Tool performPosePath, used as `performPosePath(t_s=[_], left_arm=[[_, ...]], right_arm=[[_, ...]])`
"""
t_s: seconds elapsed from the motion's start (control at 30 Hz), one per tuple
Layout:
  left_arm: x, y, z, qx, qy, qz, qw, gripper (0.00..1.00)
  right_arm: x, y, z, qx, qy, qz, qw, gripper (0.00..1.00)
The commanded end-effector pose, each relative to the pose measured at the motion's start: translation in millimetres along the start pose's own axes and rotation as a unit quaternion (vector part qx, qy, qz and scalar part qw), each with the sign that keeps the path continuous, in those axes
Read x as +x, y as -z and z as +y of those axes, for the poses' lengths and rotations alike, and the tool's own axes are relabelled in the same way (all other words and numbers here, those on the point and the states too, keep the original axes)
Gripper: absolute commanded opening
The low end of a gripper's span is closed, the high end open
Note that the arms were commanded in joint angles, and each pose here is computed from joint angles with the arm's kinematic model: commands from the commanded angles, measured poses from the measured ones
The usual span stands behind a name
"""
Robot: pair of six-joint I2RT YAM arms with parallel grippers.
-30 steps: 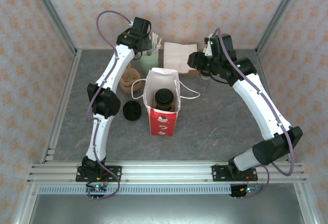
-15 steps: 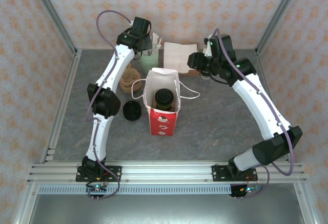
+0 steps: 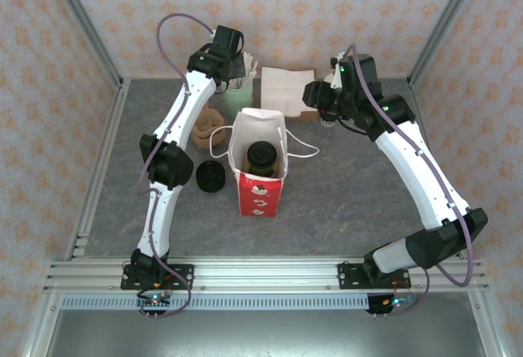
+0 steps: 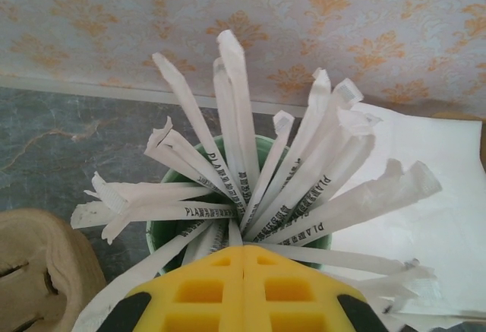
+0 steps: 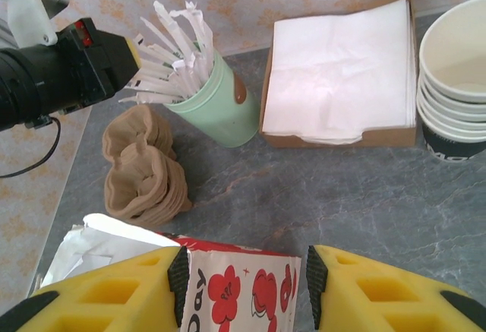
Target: Pack the takeout coffee
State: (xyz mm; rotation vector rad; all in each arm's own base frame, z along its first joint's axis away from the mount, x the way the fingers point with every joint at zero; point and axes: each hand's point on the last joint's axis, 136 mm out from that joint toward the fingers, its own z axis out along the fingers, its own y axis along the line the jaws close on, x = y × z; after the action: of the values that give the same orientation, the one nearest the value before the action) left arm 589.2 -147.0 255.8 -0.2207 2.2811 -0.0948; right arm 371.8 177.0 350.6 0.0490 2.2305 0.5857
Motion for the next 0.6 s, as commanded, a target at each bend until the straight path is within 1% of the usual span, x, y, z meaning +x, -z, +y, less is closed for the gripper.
performPosePath(t_s=[0.0, 0.33, 0.57], left_arm=[[-46.2, 68.4, -11.2, 0.034, -0.009, -0.069, 0.997, 0.0], [-70.7, 124.6, -12.1, 0.057, -0.017, -0.11, 0.992, 0.0], [-85.9, 197.1, -16.7, 0.09, -0.035, -0.149, 0.984, 0.0]], right_arm=[[-11.9, 4.8, -3.8, 0.014, 0.011, -0.034, 0.999, 0.47], [-15.7, 3.3, -3.2, 0.014, 0.015, -0.044, 0.999, 0.47], [-17.6, 2.8, -6.3, 0.021, 0.019, -0.051, 0.998, 0.47]])
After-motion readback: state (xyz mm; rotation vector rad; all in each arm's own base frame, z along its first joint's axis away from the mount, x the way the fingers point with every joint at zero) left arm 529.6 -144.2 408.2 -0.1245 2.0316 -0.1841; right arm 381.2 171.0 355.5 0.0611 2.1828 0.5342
